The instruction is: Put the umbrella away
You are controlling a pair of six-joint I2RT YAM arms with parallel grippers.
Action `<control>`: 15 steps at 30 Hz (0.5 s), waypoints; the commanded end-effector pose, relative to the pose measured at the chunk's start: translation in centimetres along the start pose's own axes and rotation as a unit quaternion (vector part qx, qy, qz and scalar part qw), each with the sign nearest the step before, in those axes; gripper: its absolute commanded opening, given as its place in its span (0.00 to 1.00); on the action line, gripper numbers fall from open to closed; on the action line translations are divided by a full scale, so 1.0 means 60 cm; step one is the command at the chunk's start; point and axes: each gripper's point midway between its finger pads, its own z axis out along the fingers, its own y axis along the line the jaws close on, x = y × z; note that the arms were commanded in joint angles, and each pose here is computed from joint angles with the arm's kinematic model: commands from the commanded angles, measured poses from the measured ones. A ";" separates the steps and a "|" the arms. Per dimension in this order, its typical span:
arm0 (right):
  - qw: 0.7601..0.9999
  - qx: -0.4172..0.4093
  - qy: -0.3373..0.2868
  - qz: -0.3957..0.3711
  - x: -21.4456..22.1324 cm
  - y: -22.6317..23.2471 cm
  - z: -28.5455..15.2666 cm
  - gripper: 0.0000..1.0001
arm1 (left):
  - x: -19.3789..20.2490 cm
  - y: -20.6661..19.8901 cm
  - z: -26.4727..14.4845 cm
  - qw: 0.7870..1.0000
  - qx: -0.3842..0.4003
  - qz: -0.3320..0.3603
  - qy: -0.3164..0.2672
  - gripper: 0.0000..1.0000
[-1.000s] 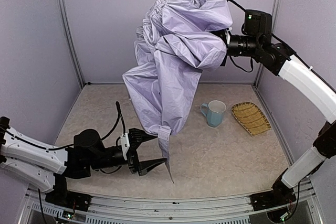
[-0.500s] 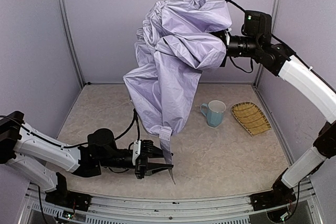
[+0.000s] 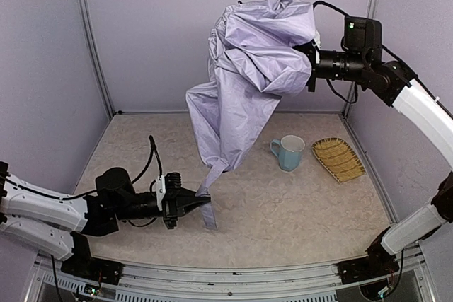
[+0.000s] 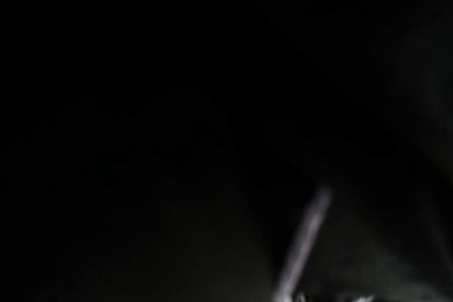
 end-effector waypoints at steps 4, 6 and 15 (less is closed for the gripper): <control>0.999 -0.009 -0.038 -0.031 -0.071 0.016 -0.050 0.00 | 0.095 0.101 -0.029 0.992 -0.087 -0.005 0.089 0.00; 0.998 -0.023 -0.046 -0.029 -0.083 0.026 -0.057 0.00 | 0.107 0.127 -0.025 0.990 -0.100 -0.005 0.102 0.00; 0.992 -0.126 0.020 -0.005 -0.035 0.168 -0.013 0.00 | 0.126 0.279 0.016 0.972 -0.180 0.028 0.149 0.00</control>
